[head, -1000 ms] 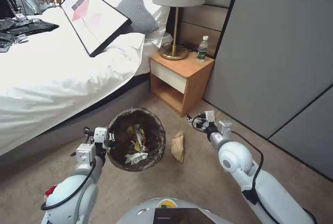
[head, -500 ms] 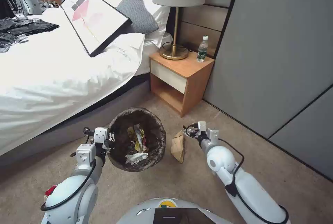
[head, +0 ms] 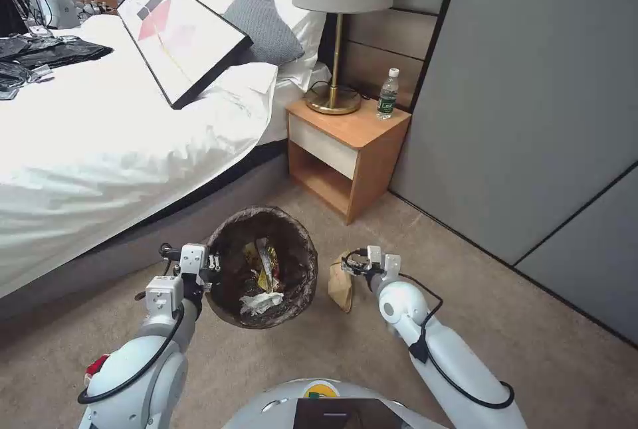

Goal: Pick up the trash bin, then pick up the garbage from the floor and place it into the trash bin.

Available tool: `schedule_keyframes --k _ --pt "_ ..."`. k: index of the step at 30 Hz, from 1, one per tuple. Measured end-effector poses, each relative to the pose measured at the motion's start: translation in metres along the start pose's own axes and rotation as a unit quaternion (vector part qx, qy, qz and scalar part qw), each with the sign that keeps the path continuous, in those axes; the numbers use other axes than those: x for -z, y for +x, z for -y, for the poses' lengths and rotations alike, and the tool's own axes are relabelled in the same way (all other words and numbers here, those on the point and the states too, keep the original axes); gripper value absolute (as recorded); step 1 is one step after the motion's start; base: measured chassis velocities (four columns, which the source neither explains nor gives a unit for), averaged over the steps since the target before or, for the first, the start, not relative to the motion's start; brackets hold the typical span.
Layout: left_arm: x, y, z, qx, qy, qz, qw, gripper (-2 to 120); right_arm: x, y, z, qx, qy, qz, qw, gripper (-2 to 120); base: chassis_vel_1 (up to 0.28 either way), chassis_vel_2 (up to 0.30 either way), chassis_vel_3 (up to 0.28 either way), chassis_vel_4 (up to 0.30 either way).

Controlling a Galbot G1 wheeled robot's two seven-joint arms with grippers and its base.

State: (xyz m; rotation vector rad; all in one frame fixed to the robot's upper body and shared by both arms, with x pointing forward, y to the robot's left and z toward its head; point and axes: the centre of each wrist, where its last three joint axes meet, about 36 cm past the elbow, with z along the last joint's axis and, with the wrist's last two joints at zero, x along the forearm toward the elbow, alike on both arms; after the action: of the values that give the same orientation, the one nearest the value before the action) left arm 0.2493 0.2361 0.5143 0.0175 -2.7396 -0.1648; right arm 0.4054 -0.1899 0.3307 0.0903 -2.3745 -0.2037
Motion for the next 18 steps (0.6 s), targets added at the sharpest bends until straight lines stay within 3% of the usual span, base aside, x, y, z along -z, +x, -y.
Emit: schedule_keyframes --k 18 --pt "0.0 -0.002 0.001 -0.002 0.002 0.001 1.0 2 -0.025 -0.055 0.011 -0.026 0.015 -0.053 0.998 100 0.0 0.0 0.0 0.0"
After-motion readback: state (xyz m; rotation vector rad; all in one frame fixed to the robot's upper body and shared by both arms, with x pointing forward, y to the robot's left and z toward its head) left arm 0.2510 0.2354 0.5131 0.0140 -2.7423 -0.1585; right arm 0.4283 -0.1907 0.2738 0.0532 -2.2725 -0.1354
